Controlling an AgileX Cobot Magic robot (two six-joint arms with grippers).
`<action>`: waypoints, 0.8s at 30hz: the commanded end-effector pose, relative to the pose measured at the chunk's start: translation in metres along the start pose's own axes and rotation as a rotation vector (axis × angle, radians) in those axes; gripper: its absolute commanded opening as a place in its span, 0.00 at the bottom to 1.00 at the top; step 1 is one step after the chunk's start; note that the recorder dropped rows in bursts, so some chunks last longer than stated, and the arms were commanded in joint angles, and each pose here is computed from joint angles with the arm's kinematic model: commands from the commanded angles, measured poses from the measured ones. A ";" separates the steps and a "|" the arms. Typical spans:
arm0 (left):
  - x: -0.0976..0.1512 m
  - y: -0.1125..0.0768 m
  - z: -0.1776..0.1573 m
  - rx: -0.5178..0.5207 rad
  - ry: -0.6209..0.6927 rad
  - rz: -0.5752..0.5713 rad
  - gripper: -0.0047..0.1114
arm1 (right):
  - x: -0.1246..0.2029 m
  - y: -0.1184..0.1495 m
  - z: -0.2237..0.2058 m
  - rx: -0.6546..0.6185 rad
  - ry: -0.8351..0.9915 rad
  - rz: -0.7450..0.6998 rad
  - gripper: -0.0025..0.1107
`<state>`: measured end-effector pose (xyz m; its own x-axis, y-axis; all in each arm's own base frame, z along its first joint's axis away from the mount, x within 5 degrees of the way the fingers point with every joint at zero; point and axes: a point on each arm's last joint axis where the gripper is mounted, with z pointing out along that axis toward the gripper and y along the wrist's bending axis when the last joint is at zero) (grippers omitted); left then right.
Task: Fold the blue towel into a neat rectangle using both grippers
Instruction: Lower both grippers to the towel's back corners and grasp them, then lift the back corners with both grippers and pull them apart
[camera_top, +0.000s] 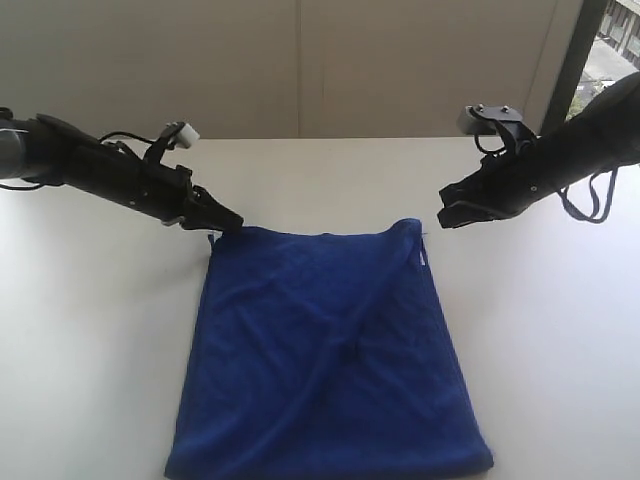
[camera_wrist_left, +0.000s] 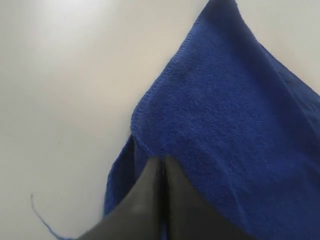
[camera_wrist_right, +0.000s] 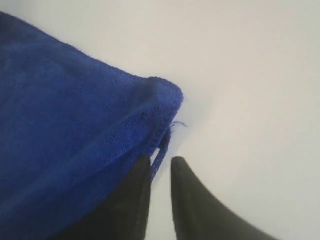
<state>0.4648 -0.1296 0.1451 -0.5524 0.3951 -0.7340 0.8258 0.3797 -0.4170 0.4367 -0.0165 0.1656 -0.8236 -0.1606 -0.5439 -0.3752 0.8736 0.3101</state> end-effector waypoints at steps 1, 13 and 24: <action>-0.023 -0.020 -0.014 0.028 -0.036 0.050 0.04 | -0.011 -0.008 0.012 -0.006 -0.104 -0.010 0.42; -0.038 -0.032 -0.028 0.011 -0.056 0.094 0.04 | -0.023 -0.019 0.065 -0.148 -0.070 -0.020 0.40; -0.038 -0.032 -0.028 0.005 -0.050 0.097 0.04 | -0.021 -0.014 0.065 -0.198 -0.042 -0.029 0.25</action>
<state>0.4585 -0.1297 0.1924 -0.4777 0.3908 -0.7868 0.8669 0.3551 -0.3499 0.4856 0.0035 0.1194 -0.8035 -0.1563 -0.5744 -0.4646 0.7679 0.4409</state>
